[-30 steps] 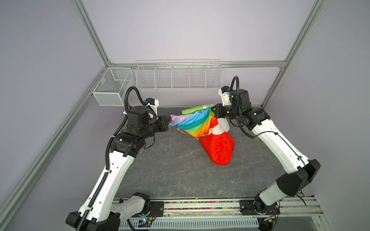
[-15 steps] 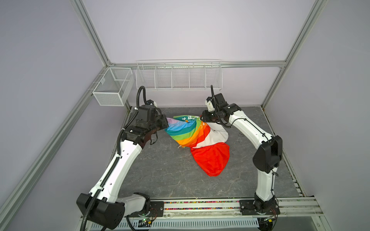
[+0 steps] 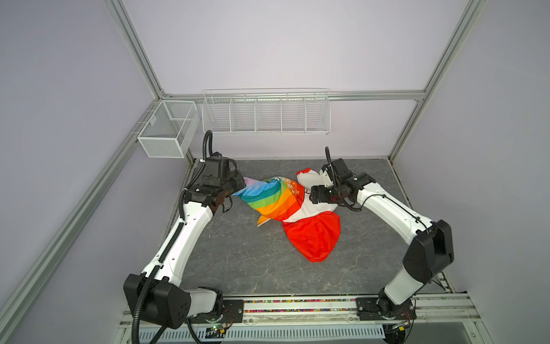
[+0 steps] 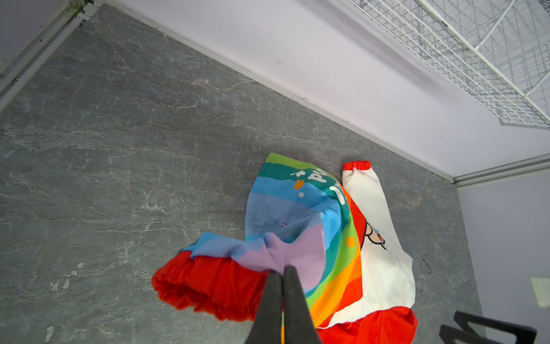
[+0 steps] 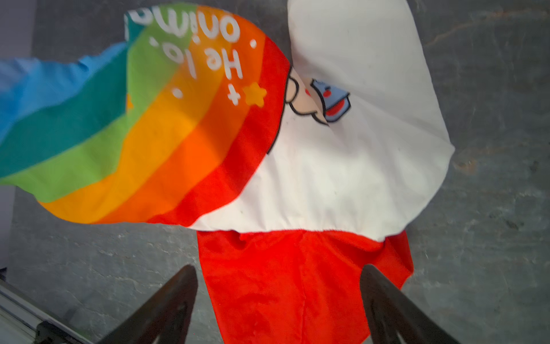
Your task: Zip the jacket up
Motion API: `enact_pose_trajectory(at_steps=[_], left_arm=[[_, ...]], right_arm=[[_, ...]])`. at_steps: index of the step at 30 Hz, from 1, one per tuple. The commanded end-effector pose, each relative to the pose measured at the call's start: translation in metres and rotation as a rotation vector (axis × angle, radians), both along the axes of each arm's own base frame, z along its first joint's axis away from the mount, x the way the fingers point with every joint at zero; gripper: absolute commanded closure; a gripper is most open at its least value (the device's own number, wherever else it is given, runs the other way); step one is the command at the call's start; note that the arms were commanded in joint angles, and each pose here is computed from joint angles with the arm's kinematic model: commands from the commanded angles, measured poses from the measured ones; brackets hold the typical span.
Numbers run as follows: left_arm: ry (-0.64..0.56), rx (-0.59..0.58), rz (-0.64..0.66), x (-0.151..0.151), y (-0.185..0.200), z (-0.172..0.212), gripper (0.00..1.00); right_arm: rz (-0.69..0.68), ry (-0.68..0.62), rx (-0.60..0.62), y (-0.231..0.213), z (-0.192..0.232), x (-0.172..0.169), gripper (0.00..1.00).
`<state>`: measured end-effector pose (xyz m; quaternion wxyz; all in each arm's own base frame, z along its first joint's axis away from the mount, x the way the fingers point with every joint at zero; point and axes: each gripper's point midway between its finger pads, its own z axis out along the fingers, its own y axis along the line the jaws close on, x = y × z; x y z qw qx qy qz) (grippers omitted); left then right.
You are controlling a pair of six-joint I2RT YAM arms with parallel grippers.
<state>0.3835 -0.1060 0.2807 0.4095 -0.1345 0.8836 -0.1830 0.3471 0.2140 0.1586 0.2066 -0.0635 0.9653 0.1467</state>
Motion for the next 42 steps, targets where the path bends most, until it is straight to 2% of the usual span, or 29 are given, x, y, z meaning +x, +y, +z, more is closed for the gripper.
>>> enact_pose_trajectory(at_steps=[1,6,15,24,27,29,31,34,37,42], left_arm=[[-0.009,0.000,0.006,0.004,0.002,0.001,1.00],[-0.003,0.003,-0.003,0.004,0.001,-0.002,1.00],[0.000,0.001,-0.002,0.003,0.001,-0.004,1.00],[0.001,-0.003,-0.009,0.001,0.000,-0.004,1.00],[0.003,-0.004,-0.010,0.000,0.000,-0.005,1.00],[0.003,-0.004,-0.010,-0.001,0.000,-0.005,1.00],[0.002,0.000,-0.009,-0.002,0.001,-0.005,1.00],[0.001,0.005,-0.010,-0.004,0.002,-0.005,1.00],[0.000,0.013,-0.006,-0.005,0.004,-0.005,1.00],[-0.003,0.021,0.008,-0.007,0.012,-0.005,1.00]], right_arm=[[-0.027,0.055,-0.023,-0.014,-0.036,-0.023,0.12],[-0.024,0.123,-0.045,-0.024,-0.070,-0.065,0.12],[-0.014,0.185,-0.015,-0.018,-0.093,-0.129,0.11],[-0.022,0.225,-0.036,-0.016,-0.112,-0.148,0.13],[-0.012,0.238,-0.018,-0.008,-0.118,-0.148,0.26],[-0.010,0.242,-0.005,-0.002,-0.120,-0.147,0.41],[-0.009,0.232,0.004,0.002,-0.116,-0.144,0.61],[-0.007,0.200,0.016,0.007,-0.099,-0.136,0.82],[0.017,0.124,0.055,0.015,-0.062,-0.125,0.92],[0.058,-0.033,0.103,0.019,0.016,-0.109,0.93]])
